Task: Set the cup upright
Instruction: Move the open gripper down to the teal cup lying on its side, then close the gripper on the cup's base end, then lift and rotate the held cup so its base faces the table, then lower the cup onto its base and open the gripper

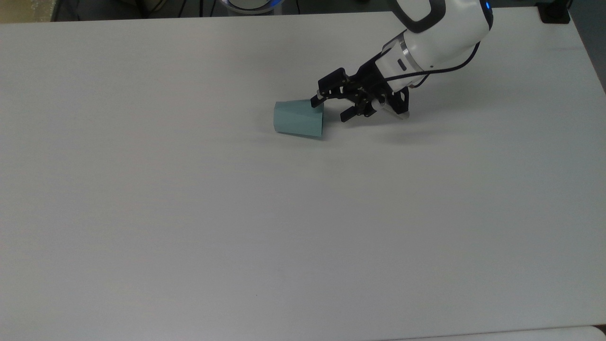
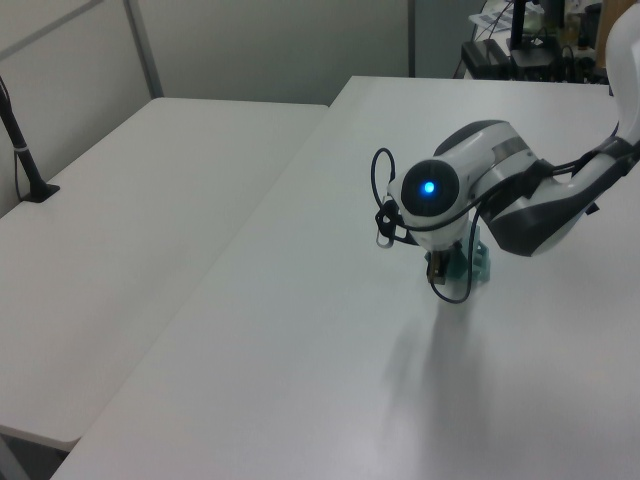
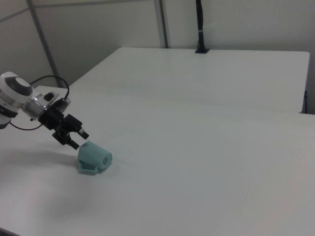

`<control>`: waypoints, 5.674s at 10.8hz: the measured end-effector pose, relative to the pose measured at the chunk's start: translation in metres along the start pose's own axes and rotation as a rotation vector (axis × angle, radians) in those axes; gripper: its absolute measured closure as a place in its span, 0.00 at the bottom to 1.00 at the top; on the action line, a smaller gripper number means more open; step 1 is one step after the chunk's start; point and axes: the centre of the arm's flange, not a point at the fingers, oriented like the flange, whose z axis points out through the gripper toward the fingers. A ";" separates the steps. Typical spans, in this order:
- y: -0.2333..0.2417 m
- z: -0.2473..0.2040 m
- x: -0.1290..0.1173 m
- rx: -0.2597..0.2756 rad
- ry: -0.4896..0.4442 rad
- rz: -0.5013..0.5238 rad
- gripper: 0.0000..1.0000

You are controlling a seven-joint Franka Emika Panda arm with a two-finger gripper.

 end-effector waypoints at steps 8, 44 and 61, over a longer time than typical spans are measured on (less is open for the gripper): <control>-0.014 0.037 -0.003 -0.086 -0.017 -0.001 0.16; 0.261 0.126 0.020 0.740 0.076 0.376 0.96; 0.237 0.151 0.003 0.750 0.064 0.378 0.25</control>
